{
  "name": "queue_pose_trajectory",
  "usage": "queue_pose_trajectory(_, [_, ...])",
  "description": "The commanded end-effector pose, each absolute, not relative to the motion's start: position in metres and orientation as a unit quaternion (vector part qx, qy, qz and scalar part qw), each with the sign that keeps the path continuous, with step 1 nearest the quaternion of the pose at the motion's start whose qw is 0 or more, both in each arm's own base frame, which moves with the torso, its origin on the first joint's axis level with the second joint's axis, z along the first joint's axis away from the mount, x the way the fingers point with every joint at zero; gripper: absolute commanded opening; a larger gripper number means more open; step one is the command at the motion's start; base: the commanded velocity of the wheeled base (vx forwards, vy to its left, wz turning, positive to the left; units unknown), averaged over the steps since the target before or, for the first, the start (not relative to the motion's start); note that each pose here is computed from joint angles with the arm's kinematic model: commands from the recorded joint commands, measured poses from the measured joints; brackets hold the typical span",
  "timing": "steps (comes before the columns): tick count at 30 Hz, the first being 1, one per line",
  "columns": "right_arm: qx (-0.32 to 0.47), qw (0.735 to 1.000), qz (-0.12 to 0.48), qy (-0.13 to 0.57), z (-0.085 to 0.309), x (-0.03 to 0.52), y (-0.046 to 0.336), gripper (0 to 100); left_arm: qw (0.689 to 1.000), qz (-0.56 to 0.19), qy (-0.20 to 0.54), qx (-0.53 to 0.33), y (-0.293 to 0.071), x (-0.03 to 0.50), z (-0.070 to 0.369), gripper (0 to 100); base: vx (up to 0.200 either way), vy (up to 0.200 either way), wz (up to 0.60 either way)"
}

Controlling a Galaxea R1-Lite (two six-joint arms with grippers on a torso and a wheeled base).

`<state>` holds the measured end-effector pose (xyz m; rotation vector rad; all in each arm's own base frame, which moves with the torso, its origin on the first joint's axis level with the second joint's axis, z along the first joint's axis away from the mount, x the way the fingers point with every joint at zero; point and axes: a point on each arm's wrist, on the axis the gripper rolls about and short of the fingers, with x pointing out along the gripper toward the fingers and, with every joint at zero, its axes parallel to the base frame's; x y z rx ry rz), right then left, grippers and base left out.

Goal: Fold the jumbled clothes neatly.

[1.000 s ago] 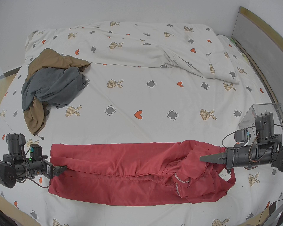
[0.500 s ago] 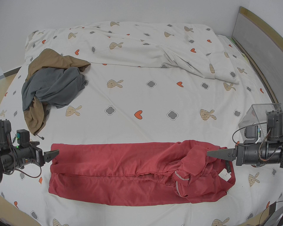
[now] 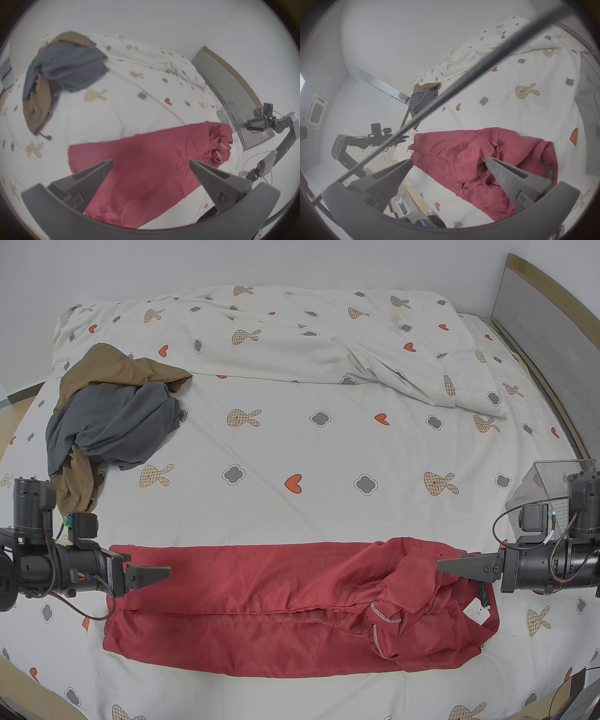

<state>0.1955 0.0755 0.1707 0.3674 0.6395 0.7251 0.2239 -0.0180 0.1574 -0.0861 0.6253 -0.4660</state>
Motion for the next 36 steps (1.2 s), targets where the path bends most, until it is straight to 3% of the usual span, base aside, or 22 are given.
queue_pose_trajectory(1, [0.177,0.848,0.358,0.348,0.156,0.218,0.096,100,0.878,-0.229,0.415,-0.069,-0.024,0.253,0.098,100,0.0,0.0,0.0])
queue_pose_trajectory(8, [0.184,0.832,0.385,0.354,0.158,0.25,0.133,100,0.873,-0.193,0.439,-0.092,-0.006,0.266,0.056,100,0.0,0.0,0.0])
queue_pose_trajectory(15, [0.174,0.815,0.386,0.396,0.133,0.262,0.153,100,0.88,-0.177,0.429,-0.098,0.004,0.267,0.056,100,0.0,0.0,0.0])
queue_pose_trajectory(22, [0.17,0.802,0.346,0.455,0.101,0.24,0.135,100,0.899,-0.156,0.397,-0.1,0.018,0.265,0.072,100,0.0,0.0,0.0])
queue_pose_trajectory(36, [0.181,0.799,0.32,0.476,0.09,0.225,0.114,100,0.91,-0.141,0.377,-0.099,0.027,0.263,0.084,100,0.0,0.0,0.0])
